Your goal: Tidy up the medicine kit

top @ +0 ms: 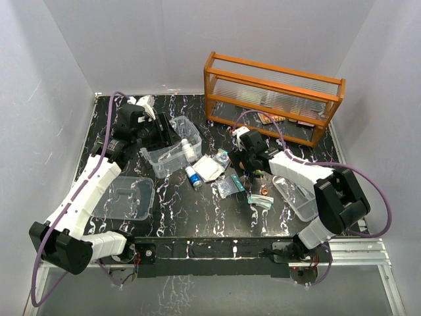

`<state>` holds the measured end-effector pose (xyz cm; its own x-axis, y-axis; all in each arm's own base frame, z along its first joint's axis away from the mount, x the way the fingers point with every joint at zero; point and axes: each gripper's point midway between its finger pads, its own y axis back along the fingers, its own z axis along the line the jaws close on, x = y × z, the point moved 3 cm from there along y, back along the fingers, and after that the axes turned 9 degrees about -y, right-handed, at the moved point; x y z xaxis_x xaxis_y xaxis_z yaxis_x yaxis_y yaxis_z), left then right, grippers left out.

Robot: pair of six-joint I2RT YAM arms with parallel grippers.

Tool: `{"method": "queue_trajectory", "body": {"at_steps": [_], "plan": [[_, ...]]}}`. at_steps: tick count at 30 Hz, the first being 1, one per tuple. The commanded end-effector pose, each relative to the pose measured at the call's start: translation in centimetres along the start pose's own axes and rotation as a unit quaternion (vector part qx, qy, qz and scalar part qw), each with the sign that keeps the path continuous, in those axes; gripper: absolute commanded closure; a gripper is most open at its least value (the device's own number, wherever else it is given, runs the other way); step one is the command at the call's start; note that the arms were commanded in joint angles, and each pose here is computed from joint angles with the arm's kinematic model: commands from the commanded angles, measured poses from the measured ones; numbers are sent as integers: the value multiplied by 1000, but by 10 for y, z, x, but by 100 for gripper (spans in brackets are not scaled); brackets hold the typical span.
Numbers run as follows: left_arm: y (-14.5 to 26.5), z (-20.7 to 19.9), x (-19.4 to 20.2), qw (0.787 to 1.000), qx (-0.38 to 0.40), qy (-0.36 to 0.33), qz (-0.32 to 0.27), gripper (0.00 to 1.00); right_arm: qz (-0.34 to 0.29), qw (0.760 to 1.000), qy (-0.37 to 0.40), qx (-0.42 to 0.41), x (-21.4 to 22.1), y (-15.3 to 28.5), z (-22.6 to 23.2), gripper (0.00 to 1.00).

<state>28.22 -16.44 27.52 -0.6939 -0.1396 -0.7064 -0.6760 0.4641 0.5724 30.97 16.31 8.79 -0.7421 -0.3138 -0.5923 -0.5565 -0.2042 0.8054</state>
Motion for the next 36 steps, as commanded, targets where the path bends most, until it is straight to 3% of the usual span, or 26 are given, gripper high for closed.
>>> {"method": "queue_trajectory", "body": {"at_steps": [1,5,12,21,23,26,30,36], "plan": [[8,-7,5,1000,26,5,8,41,-24,999,27,-20,-23,-9,5,23],[7,-10,7,999,38,9,13,41,-3,999,34,-13,-12,-20,2,27],[1,-13,10,998,54,25,17,40,4,999,33,-25,-8,-22,6,42],[-14,-18,6,996,71,46,18,39,-2,1000,-23,-12,-12,-33,8,35],[-16,-18,7,996,70,46,22,39,-5,999,-35,-6,-11,-35,7,40],[-16,-17,7,996,67,47,27,39,-13,998,-58,-5,-15,-32,8,57],[-14,-17,9,996,65,56,25,36,-49,993,-101,-24,-29,-14,15,63],[-13,-28,7,991,101,92,13,24,-150,965,-148,-158,-64,48,48,64]]}}
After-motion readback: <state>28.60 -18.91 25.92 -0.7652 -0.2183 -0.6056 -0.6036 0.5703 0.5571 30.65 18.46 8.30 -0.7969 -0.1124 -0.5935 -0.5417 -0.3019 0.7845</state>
